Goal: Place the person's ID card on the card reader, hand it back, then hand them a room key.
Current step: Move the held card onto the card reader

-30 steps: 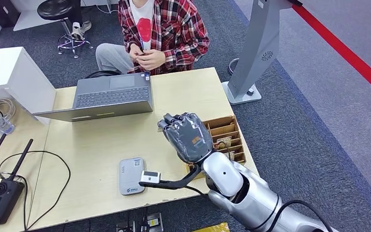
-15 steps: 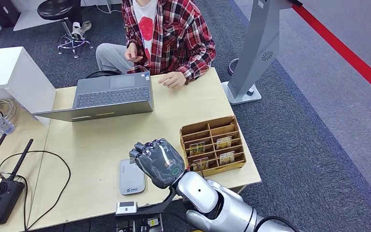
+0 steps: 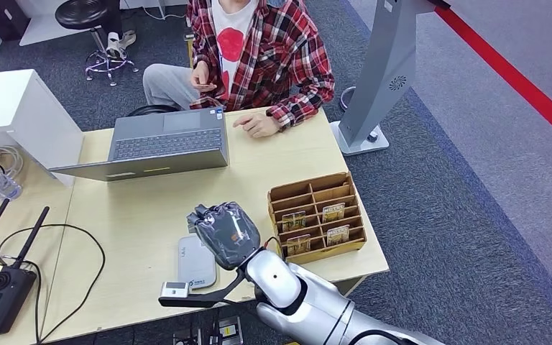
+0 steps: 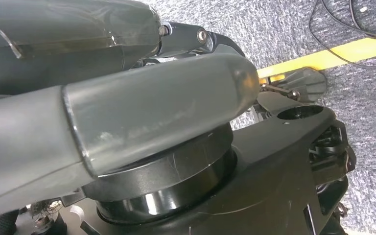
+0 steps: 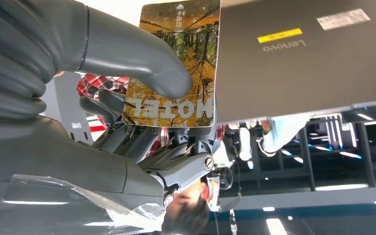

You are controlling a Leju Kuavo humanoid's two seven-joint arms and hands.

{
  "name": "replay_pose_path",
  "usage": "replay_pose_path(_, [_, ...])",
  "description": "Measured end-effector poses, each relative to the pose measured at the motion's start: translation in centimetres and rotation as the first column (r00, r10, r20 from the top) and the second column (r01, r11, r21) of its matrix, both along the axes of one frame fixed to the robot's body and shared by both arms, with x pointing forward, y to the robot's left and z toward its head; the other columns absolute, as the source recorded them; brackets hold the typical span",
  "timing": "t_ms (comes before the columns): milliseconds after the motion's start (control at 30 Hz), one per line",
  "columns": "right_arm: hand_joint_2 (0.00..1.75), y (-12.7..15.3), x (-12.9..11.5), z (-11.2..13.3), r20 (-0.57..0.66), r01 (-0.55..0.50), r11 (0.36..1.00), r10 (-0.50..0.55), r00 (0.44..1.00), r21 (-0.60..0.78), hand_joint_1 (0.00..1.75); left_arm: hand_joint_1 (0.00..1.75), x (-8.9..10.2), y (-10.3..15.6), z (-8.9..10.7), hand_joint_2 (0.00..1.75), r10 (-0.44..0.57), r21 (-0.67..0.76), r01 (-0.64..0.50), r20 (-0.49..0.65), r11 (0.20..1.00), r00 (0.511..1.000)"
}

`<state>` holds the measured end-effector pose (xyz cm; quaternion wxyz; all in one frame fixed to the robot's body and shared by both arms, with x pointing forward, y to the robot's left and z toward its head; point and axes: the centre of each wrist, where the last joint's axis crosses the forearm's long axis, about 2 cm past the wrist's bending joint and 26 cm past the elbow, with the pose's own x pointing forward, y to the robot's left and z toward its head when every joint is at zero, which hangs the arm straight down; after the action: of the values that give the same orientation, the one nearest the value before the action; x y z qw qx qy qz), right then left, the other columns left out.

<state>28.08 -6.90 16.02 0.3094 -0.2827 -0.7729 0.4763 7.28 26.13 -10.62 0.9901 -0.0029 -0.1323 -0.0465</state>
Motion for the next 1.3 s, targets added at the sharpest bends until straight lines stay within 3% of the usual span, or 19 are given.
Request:
replay_pose_path(600, [1.75, 1.4, -0.1, -4.7, -0.118, 0.014, 0.998, -0.020, 0.993, -0.057, 1.75, 0.00, 0.0, 0.0, 0.0, 0.00, -0.011, 0.006, 0.011, -0.005, 1.000, 1.000])
replay_pose_path(1300, [1.75, 3.0, -1.1, -7.1, -0.202, 0.016, 0.997, -0.031, 0.979, -0.077, 1.75, 0.00, 0.0, 0.0, 0.0, 0.00, -0.020, 0.008, 0.020, -0.019, 1.000, 1.000])
